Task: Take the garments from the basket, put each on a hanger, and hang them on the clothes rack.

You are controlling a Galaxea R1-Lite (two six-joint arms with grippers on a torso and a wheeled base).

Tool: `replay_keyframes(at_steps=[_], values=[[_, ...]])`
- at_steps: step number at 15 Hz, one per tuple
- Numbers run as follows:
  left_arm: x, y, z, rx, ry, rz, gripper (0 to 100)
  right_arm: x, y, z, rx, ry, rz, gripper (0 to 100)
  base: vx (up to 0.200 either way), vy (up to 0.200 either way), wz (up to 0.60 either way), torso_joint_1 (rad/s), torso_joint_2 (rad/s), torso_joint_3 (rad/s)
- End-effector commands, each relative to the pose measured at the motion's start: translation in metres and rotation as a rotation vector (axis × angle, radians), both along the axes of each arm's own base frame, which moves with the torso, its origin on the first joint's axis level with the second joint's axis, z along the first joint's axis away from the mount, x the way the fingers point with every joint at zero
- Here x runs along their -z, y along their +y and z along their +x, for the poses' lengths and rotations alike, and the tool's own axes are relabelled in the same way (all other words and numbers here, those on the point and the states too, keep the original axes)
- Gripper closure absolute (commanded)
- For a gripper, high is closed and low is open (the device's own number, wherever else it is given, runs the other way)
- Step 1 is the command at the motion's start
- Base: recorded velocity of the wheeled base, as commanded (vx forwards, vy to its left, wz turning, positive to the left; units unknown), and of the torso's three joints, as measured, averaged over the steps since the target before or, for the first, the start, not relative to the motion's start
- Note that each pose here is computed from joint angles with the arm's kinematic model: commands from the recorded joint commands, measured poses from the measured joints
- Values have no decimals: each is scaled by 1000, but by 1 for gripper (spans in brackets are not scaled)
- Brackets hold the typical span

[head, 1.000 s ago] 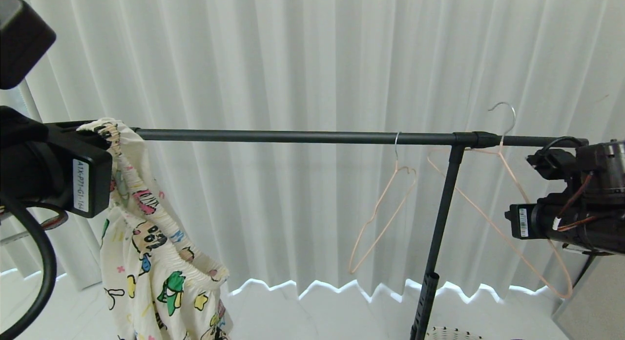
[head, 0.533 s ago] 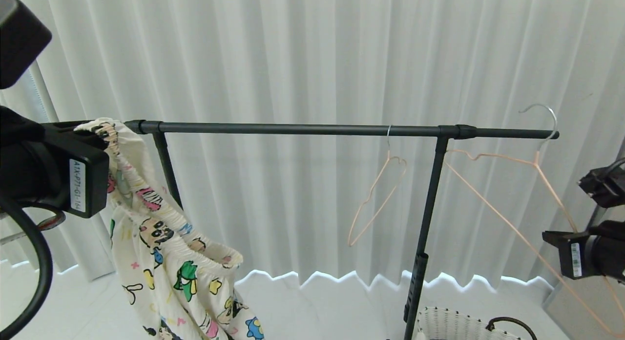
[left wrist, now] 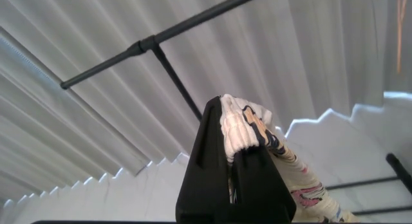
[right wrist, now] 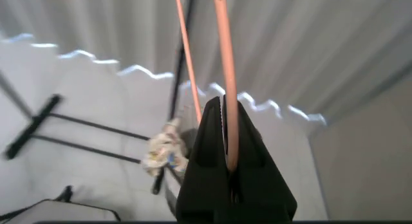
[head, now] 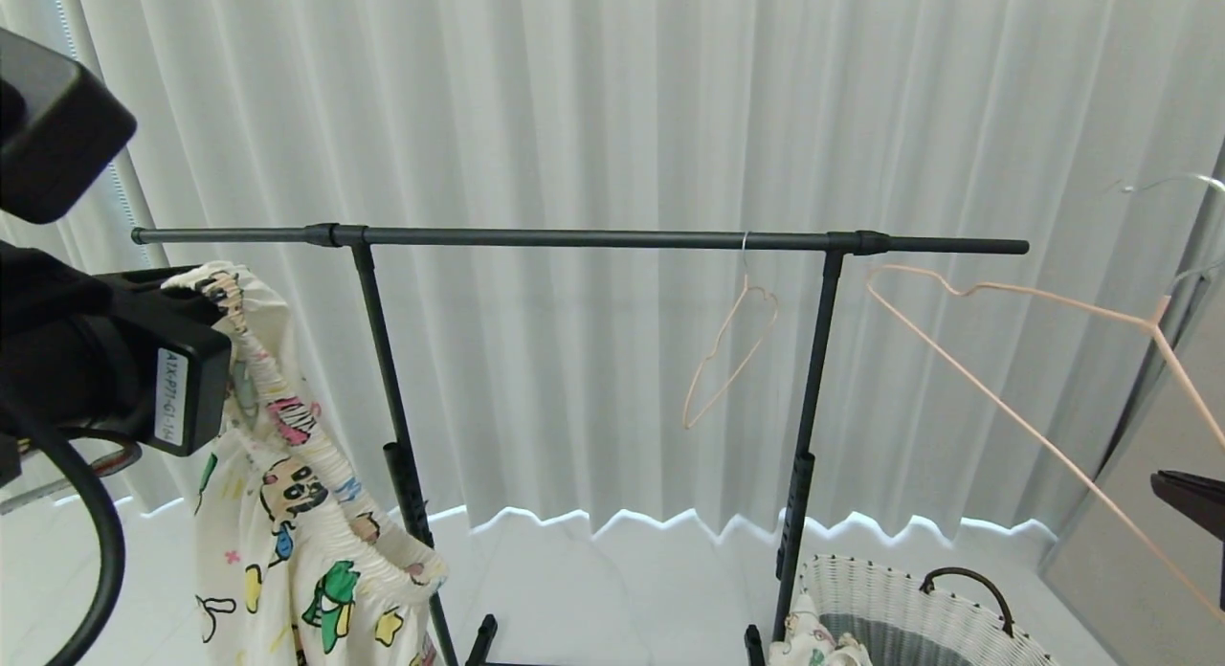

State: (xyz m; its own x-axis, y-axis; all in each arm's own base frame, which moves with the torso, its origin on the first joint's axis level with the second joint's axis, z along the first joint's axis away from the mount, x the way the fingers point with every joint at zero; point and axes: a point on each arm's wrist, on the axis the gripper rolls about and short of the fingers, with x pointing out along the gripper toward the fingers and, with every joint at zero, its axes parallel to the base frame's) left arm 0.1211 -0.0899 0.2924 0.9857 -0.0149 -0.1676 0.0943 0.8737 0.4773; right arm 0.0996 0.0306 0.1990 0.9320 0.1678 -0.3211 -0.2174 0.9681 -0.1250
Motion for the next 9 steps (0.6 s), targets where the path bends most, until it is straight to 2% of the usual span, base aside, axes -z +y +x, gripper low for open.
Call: replay_keyframes(at_steps=[1,3,4,5,7,9], values=[[9,0,0,0,21,19,100,-7,6,-20,-152,-68,38,100,-200,0,0,-2,2,7],[19,1,-2,7,46,39,100,-7,17,-27,-313,-60,69,100,0,0,0,0,0,0],[24,-1,-3,22,61,48,100,-6,28,-34,-460,-31,108,100,0,0,0,0,0,0],[26,-4,-2,43,70,52,100,-5,35,-39,-547,1,141,100,0,0,0,0,0,0],[28,-11,2,60,85,56,100,1,43,-46,-641,61,175,100,0,0,0,0,0,0],[34,-24,15,41,124,1,100,11,47,-51,-697,110,169,100,0,0,0,0,0,0]])
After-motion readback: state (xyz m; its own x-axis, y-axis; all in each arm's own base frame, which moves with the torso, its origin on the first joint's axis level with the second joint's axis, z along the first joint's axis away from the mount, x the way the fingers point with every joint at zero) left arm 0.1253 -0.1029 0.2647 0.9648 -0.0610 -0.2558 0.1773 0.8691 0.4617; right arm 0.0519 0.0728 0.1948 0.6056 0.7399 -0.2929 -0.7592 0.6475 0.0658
